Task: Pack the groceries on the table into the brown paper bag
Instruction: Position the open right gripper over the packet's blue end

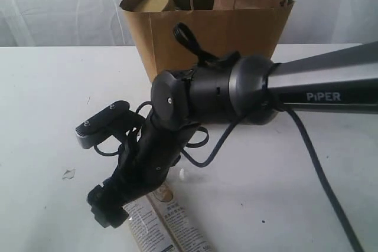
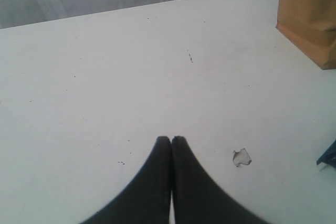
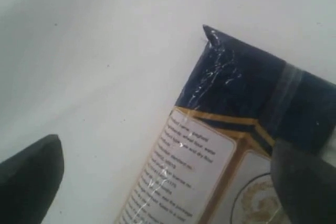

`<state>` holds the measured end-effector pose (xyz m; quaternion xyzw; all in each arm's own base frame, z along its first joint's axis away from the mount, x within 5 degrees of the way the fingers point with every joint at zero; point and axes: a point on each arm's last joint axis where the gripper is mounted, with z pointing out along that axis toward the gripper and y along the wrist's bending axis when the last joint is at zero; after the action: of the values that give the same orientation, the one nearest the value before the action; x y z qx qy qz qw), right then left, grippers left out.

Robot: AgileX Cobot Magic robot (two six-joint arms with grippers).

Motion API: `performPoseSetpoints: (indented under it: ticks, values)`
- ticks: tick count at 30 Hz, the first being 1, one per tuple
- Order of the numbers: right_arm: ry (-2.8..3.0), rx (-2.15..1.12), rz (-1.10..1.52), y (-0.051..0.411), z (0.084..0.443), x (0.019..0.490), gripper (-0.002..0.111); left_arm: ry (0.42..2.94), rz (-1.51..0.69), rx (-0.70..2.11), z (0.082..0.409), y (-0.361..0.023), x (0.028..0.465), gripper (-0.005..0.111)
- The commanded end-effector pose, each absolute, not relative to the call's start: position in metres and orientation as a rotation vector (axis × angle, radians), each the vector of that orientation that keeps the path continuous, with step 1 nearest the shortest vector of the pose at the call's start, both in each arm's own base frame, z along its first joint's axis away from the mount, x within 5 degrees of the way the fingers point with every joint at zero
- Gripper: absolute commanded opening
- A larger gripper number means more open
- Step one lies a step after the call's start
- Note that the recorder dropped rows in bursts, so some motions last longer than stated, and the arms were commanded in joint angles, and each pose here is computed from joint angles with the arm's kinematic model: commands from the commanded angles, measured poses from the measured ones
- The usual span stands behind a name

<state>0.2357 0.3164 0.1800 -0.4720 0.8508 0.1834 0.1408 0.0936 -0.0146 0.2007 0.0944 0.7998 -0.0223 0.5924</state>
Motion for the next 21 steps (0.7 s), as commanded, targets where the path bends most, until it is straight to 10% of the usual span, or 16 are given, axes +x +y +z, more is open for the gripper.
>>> performPoseSetpoints:
  ticks: [1,21]
  values:
    - [2.434,-1.428,0.483,0.315,0.179,0.237,0.105,1.863,-0.050,0.218,0.199,-0.014,0.093,0.000]
    - [2.512,-1.192,0.260,0.312,0.150,0.257,0.104,1.863,-0.050,0.218,0.199,-0.014,0.093,0.000]
